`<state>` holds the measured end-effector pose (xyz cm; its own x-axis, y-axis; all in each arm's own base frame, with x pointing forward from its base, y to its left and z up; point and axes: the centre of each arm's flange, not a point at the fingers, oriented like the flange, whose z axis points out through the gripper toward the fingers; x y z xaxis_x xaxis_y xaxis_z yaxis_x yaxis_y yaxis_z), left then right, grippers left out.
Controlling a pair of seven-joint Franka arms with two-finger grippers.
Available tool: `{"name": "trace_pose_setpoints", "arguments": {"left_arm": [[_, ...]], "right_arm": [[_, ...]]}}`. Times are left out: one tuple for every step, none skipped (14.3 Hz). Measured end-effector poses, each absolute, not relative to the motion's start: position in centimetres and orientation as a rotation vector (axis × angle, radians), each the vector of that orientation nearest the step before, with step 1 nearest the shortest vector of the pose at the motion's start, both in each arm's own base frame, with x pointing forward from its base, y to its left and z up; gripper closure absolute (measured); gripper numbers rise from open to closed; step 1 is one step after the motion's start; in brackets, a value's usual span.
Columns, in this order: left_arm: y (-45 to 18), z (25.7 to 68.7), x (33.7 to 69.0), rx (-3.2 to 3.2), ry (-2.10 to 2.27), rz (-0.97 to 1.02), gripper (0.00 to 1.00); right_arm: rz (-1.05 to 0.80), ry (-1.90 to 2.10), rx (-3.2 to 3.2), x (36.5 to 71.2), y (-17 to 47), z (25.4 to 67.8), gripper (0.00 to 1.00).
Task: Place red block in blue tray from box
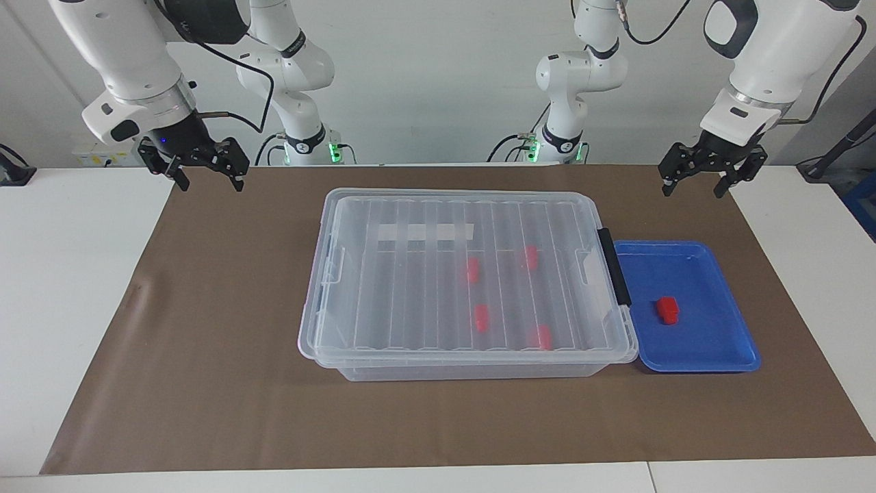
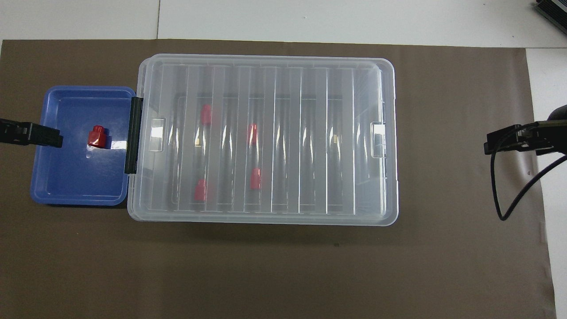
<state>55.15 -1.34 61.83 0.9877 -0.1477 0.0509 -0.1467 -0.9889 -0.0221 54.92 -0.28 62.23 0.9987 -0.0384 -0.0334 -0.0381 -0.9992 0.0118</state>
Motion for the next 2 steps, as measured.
{"name": "trace_pose_setpoints", "arguments": {"left_arm": [[-1.34,61.83,55.15,-3.114,0.231,-0.082,0.0],[-1.34,61.83,55.15,-3.114,0.231,-0.082,0.0]], "right_arm": [[-0.052,-0.06,3.129,54.92,-0.27,62.24,0.0],[-0.052,-0.059,3.129,54.92,-0.24,62.24,0.0]]}}
